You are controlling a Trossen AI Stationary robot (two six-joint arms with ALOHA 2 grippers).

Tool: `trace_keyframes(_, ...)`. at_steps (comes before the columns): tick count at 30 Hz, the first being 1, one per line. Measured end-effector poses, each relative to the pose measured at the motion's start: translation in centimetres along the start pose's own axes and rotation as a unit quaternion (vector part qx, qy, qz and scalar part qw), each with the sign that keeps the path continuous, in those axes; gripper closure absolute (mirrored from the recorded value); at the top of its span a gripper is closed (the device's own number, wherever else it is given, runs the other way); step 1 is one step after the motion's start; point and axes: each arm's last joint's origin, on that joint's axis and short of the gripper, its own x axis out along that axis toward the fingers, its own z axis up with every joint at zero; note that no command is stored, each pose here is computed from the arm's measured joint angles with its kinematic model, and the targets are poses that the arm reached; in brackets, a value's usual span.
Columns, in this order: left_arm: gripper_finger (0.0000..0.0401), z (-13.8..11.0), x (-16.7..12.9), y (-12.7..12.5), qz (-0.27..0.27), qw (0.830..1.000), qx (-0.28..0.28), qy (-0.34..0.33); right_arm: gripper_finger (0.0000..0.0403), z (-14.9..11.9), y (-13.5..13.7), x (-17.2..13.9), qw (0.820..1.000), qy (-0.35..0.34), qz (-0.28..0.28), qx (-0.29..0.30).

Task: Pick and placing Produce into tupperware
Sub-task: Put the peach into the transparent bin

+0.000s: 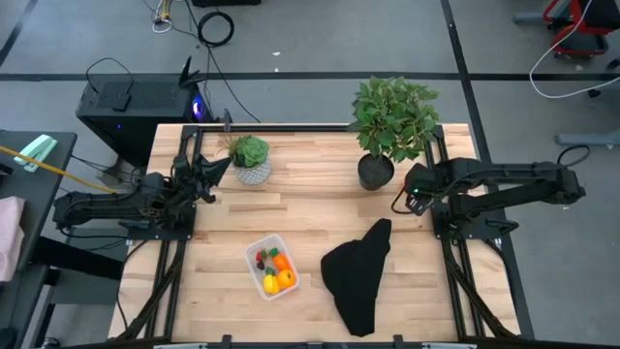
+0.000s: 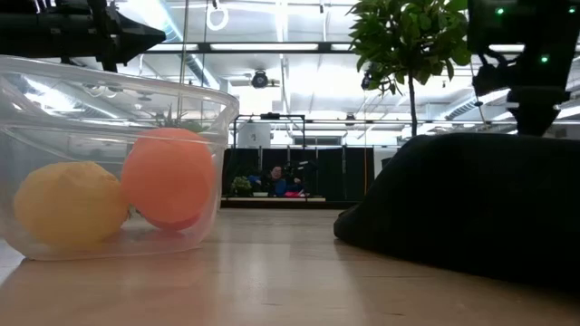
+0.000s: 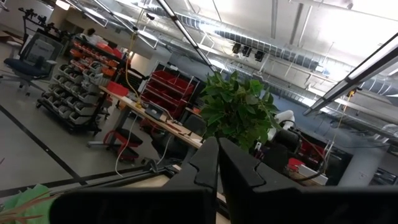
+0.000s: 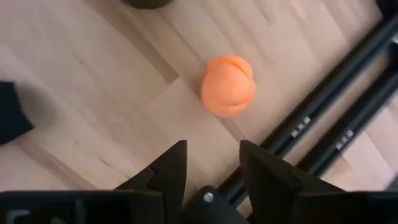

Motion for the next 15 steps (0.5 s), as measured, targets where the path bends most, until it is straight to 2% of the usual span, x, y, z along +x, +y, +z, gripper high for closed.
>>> trace_keyframes(2,0.0386,0.0,0.0,0.0,0.000,1.000,0.000,0.000,0.0245,0.2,0.0,0.1,1.000,0.009,-0.009,0.018)
trace_keyframes(6,0.0396,0.0,0.0,0.0,0.000,1.000,0.000,0.000,0.0240,1.1,0.3,0.2,0.999,-0.004,0.009,0.045)
trace_keyframes(10,0.0387,0.0,0.0,0.0,0.000,1.000,0.000,0.000,0.0240,1.8,0.6,1.2,0.997,-0.003,0.015,0.081)
trace_keyframes(15,0.0381,0.0,0.0,0.0,0.000,1.000,0.000,0.000,0.0241,2.5,0.6,3.0,0.994,0.037,-0.015,0.099)
